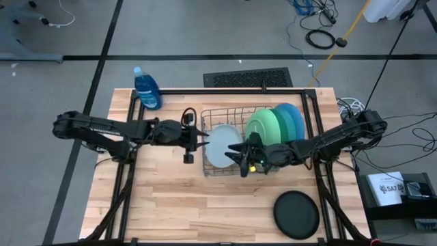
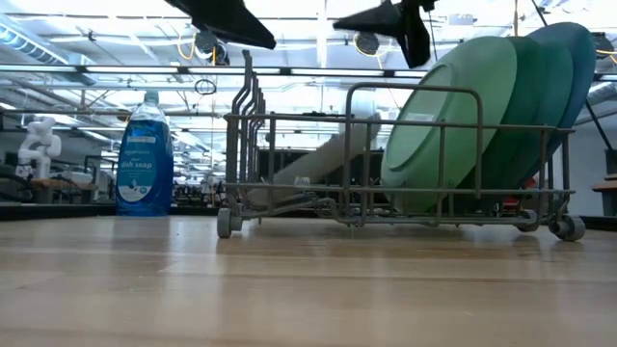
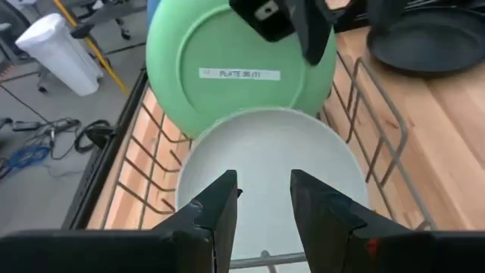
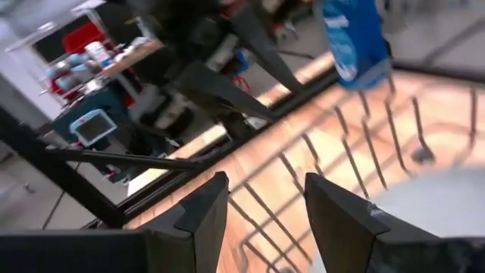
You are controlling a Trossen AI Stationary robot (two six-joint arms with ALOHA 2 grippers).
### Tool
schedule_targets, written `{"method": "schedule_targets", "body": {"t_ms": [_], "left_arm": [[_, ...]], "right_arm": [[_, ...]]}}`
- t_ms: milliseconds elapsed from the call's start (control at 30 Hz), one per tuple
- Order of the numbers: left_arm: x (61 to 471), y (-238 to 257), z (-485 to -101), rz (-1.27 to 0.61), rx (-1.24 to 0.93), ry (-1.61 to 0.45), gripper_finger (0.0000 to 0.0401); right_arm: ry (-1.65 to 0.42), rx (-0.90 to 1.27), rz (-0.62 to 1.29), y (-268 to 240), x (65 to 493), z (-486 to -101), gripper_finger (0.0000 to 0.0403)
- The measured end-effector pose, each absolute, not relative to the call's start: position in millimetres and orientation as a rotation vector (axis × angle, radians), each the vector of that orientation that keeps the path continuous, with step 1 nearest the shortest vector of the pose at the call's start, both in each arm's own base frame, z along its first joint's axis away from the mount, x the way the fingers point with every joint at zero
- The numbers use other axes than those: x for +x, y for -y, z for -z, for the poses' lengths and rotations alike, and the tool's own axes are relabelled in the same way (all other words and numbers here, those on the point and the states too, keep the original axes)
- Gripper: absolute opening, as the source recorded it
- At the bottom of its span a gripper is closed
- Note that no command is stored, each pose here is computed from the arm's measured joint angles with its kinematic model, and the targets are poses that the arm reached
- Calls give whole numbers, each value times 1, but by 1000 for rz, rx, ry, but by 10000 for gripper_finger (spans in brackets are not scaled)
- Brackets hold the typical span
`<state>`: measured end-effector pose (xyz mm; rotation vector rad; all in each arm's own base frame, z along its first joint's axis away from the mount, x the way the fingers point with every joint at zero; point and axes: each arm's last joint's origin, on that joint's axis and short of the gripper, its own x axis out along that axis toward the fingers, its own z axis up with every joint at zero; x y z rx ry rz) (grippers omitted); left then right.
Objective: Sort dishes
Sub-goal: Put the white plate into the dish rack
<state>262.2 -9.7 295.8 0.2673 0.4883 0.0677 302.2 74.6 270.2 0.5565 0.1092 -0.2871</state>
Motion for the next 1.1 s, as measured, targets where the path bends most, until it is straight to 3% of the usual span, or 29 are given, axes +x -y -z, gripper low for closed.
{"method": "schedule_targets", "body": {"t_ms": [233,600,867,1100], "left_arm": [[260,9,-299,-71,265,-477,127],[260,9,-299,-72,265,-474,127],[260,9,-300,-73,264,-467,127],[260,9,-300,-73,265,-467,127]], "right_arm": [[-126,246,238,-77,307,-289,169],[-671,-220,87,-83,322,-350,169],[-1133,-373,-83,-85,362,-318,169],[-1328,-504,-187,-88,381,-292,169]]}}
